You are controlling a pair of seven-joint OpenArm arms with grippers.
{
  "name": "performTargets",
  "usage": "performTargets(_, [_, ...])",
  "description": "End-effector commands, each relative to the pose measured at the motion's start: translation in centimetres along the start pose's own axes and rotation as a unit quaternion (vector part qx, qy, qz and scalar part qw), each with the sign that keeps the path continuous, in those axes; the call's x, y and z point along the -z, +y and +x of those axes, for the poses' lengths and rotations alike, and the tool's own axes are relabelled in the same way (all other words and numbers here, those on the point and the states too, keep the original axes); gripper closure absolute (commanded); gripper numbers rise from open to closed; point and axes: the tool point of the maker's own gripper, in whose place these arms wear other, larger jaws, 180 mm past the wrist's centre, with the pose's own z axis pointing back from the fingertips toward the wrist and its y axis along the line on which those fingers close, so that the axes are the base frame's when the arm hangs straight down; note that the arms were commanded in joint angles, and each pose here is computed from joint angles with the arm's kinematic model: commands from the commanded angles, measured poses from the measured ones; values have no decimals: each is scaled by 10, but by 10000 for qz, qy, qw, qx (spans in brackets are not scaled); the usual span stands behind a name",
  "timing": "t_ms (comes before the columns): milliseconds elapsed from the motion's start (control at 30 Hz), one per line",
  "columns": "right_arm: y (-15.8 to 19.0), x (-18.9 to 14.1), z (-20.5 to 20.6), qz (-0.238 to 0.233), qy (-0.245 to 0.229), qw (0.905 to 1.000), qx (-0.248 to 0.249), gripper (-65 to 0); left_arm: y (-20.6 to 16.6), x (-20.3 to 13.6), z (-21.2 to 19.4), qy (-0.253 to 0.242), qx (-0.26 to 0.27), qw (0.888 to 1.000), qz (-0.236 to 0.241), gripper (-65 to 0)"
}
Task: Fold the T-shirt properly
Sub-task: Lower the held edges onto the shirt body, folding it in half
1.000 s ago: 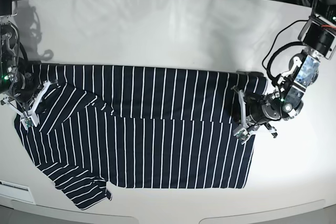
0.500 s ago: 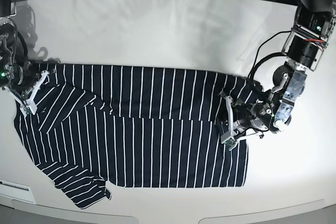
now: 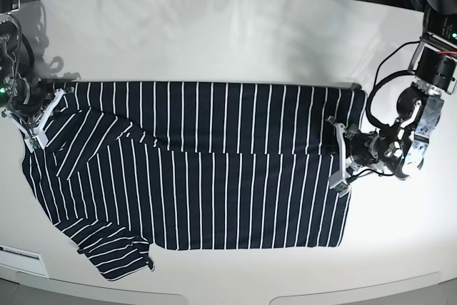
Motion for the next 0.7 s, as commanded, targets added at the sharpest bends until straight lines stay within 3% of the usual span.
performTargets(0, [-6, -3, -12, -76, 327, 9994, -83, 0, 18, -5, -37, 820, 60, 9960, 346, 0])
performTargets(233, [-5, -3, -16, -54, 366, 9993, -75, 0, 1, -4, -39, 799, -52, 9968, -9, 0])
performTargets(433, [21, -9, -12, 259, 169, 9992, -244, 0, -37, 5, -49, 768, 317, 9962, -278, 0])
performTargets(667, [42, -24, -26, 78, 240, 9972, -700, 0, -59, 16, -87, 1211, 701, 9902, -19, 0])
